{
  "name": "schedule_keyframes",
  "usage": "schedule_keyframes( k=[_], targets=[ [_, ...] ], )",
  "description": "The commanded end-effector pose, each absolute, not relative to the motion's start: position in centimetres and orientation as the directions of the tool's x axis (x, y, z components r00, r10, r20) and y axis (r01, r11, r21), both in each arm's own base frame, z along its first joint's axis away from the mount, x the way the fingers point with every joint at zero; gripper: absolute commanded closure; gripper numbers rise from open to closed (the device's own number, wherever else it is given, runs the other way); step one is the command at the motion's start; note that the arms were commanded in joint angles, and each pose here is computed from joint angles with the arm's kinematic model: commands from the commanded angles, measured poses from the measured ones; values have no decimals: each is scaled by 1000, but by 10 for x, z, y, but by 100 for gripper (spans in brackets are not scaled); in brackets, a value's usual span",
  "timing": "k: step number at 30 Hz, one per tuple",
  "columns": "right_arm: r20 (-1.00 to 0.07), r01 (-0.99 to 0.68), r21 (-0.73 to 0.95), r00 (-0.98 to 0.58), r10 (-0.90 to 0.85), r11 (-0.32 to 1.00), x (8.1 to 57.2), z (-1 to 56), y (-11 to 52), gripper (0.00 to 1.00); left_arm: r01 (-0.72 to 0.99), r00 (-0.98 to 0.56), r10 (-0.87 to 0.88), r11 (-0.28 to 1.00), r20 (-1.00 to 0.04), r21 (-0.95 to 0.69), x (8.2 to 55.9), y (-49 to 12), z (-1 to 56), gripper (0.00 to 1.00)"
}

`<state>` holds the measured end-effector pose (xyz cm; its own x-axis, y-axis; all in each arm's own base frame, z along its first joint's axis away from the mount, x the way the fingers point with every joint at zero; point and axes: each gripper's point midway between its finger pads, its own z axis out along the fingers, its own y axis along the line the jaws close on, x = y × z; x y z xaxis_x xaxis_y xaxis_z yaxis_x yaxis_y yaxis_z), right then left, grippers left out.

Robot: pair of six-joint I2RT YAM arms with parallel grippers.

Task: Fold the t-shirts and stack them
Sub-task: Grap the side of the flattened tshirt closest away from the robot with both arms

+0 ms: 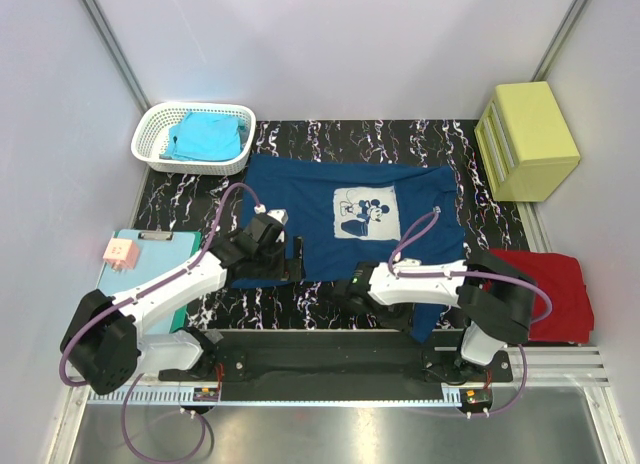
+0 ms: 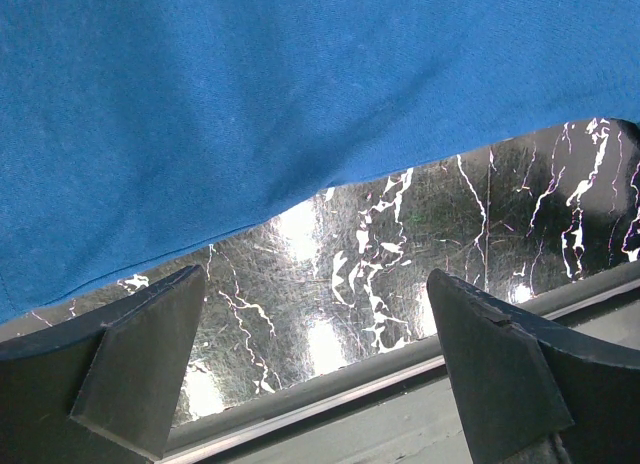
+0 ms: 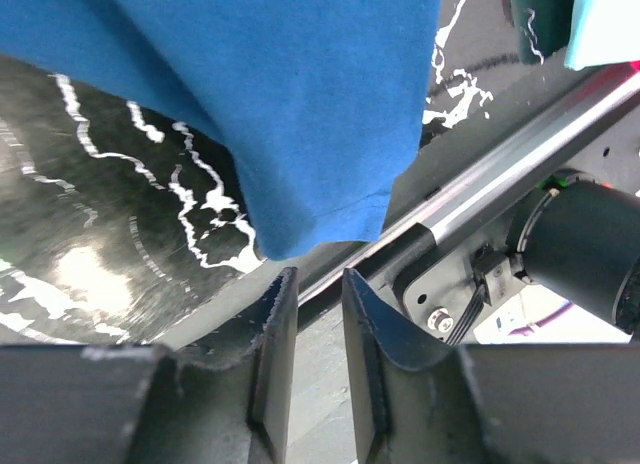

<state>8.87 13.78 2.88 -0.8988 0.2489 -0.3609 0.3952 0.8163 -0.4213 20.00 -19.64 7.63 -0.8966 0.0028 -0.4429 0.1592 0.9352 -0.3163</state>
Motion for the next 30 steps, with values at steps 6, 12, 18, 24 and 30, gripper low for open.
schedule_keyframes(
  k=[6,12,18,24,30],
  targets=[
    [-427,402,-386,-876,225,830,103,38,145,62,176,-894,9,927,-448,-331,200,-202,77,1],
    [-395,387,-415,-892,220,823,97,23,144,60,177,-897,13,927,-442,-331,199,-203,76,1],
    [-385,386,-433,-896,221,815,93,14,140,60,181,-900,21,926,-435,-330,198,-203,74,1],
    [-380,393,-450,-897,226,802,91,11,137,71,183,-904,28,927,-426,-328,196,-204,71,1],
    [-404,402,-468,-889,214,787,92,21,135,100,185,-904,29,926,-426,-330,197,-205,71,1]
  ],
)
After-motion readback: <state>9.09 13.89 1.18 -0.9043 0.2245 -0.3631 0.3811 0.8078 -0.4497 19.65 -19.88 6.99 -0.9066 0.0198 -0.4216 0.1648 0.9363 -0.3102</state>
